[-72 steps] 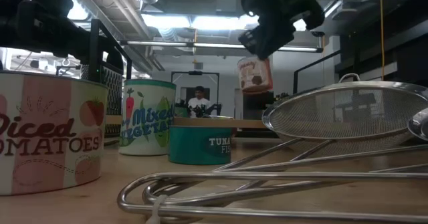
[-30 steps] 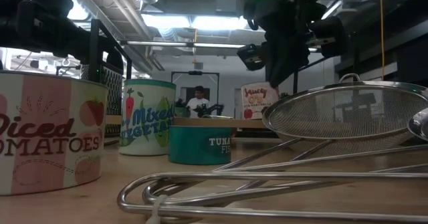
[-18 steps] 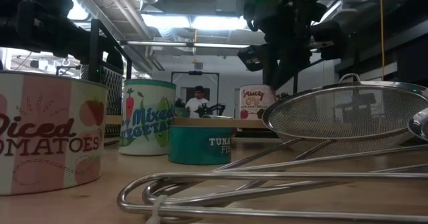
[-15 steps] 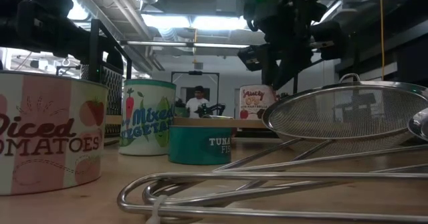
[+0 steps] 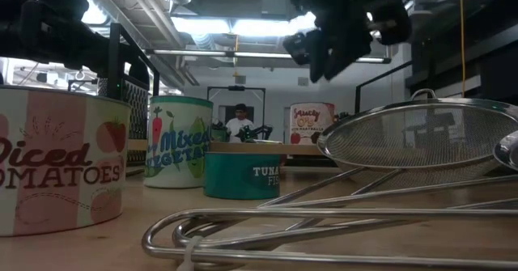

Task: Pick and place cans onto a shelf
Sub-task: Adjust the large orange can on the shelf

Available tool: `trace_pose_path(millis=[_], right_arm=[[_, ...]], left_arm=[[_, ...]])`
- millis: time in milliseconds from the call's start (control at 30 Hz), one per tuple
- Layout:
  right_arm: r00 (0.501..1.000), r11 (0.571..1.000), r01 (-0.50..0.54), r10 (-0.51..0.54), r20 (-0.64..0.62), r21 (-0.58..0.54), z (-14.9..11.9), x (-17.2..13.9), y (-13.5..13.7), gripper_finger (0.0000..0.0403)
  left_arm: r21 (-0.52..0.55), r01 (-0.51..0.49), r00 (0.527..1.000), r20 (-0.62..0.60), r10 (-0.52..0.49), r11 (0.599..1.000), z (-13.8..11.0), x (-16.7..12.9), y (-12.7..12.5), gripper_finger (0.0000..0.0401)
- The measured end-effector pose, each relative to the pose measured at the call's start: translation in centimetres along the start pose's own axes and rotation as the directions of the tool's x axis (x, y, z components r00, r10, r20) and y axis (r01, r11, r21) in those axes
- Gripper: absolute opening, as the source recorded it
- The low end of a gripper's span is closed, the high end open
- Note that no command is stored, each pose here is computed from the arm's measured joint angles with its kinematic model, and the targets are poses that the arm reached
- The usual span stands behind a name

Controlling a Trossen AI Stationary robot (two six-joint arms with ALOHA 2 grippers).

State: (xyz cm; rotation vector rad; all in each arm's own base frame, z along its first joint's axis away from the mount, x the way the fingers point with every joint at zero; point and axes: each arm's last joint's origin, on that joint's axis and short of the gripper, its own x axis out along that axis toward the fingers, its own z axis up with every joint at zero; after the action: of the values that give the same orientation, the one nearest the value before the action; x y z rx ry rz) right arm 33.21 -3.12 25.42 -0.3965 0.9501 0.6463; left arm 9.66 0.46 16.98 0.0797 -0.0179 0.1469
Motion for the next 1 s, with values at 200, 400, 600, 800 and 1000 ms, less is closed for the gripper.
trace_pose_path(millis=[200,400,600,800,1000], right_arm=[[0.985,0.949,0.166,-0.147,-0.089,0.269,0.5,-0.9,-0.7,0.0108],[0.946,0.759,0.323,-0.257,-0.197,0.565,-0.2,-1.2,-1.4,0.0108],[0.947,0.616,0.319,-0.247,-0.208,0.720,-0.5,-1.2,-1.5,0.0108],[0.957,0.588,0.290,-0.197,-0.214,0.755,-1.0,-0.4,-1.2,0.0108],[0.956,0.582,0.293,-0.177,-0.233,0.758,-2.1,1.0,-0.9,0.0108]], left_arm=[[0.000,0.000,1.000,0.000,0.000,1.000,0.0,0.0,0.0,0.0086],[0.000,0.000,1.000,0.000,0.000,1.000,0.0,0.0,0.0,0.0086],[0.000,0.000,1.000,0.000,0.000,1.000,0.0,0.0,0.0,0.0086],[0.001,0.000,1.000,0.000,0.000,1.000,0.0,0.0,0.0,0.0086],[0.001,0.000,1.000,0.000,0.000,1.000,0.0,0.0,0.0,0.0086]])
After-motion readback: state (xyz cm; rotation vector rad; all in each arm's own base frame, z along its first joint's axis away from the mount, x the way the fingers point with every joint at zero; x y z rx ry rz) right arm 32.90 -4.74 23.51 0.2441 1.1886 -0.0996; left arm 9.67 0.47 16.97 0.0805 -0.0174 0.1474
